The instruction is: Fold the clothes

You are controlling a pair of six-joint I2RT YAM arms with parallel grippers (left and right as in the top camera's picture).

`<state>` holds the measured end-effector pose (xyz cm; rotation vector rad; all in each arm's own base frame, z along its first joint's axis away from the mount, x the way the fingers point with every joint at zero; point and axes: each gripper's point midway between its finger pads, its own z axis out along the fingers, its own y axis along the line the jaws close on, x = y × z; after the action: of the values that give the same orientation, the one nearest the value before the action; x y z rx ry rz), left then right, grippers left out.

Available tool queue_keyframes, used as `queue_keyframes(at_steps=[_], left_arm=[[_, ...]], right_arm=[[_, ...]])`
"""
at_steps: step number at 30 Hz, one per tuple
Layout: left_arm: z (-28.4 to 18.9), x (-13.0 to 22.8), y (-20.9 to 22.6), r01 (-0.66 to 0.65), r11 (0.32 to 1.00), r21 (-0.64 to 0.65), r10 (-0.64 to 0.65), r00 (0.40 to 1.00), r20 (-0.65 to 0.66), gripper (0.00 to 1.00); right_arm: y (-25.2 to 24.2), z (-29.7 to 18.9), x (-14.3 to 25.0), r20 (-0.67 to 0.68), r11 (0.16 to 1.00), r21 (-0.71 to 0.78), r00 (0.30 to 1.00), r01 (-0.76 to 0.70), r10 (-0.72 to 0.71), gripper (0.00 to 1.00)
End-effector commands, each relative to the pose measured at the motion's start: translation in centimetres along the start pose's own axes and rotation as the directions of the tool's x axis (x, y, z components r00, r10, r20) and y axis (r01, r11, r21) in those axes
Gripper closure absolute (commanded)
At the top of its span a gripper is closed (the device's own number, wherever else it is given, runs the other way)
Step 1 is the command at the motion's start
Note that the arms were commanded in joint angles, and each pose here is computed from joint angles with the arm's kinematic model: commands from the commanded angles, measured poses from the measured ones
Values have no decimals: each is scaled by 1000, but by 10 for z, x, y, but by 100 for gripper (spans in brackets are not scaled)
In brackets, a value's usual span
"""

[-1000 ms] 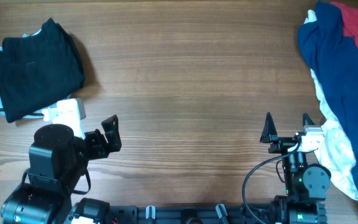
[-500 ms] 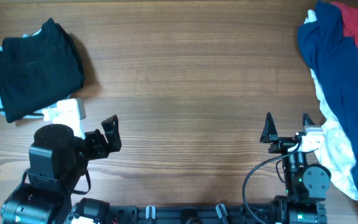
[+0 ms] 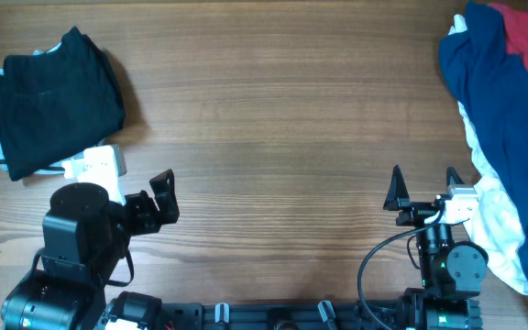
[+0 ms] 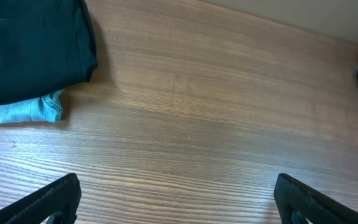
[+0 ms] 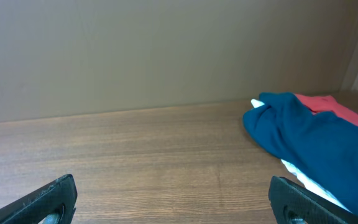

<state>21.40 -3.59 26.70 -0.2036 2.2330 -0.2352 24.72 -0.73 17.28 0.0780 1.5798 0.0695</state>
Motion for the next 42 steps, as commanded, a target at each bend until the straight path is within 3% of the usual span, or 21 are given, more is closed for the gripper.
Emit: queue_keyframes(at_steps=[1, 11, 17, 22, 27, 42], left_arm=[[2, 1, 3, 13, 1000, -18, -13, 1000, 0, 0], [2, 7, 5, 10, 1000, -27, -11, 1000, -22, 0], [0, 18, 24, 43, 994, -99, -50, 997, -63, 0], [-10, 11, 46, 121, 978, -168, -122, 993, 6, 0], [-13, 31, 59, 155, 971, -181, -145, 987, 70, 0], [55, 71, 64, 149, 989, -15, -138, 944, 298, 0]], right_arm=[[0, -1, -3, 13, 1000, 4, 1000, -17, 17, 0], [0, -1, -3, 13, 1000, 3, 1000, -18, 18, 0], [0, -1, -3, 13, 1000, 3, 1000, -18, 18, 0], [0, -1, -3, 14, 1000, 3, 1000, -18, 18, 0], [0, -1, -3, 13, 1000, 3, 1000, -18, 18, 0], [0, -1, -3, 13, 1000, 3, 1000, -18, 18, 0]])
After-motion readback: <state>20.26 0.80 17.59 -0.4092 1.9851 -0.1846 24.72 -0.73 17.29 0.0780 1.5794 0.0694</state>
